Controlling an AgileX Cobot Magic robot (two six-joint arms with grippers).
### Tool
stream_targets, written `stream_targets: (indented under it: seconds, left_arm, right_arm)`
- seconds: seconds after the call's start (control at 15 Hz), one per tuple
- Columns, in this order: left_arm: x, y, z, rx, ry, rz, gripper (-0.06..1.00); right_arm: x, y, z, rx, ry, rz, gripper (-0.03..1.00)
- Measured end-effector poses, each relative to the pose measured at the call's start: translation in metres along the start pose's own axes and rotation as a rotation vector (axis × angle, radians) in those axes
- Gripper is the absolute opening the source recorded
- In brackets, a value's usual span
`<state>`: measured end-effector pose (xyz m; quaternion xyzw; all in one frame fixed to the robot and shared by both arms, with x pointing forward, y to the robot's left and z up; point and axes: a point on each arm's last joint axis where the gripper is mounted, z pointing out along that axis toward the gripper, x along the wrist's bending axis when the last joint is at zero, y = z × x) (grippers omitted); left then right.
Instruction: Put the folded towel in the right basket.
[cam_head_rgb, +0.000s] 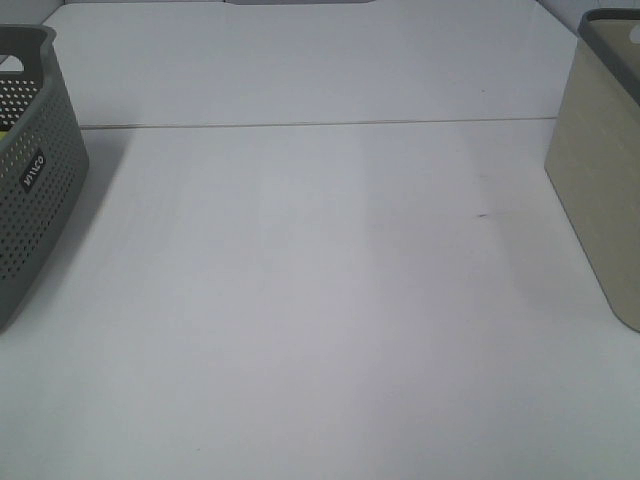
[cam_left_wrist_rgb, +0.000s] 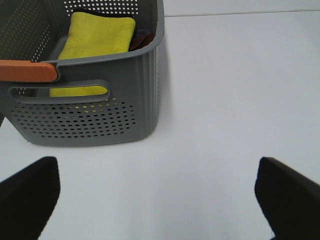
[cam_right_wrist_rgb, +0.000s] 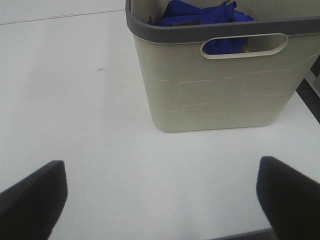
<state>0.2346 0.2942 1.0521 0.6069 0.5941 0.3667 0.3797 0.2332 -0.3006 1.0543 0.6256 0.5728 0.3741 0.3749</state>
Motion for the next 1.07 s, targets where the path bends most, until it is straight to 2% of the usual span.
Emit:
stream_targets:
  seconds: [1.07]
  left_arm:
    - [-0.0032, 0.0002, 0.0000, -0.003, -0.035, -0.020, 0.99]
  right_arm:
    - [0.0001, 0.0000, 0.0000, 0.000, 0.001, -0.002, 0.98]
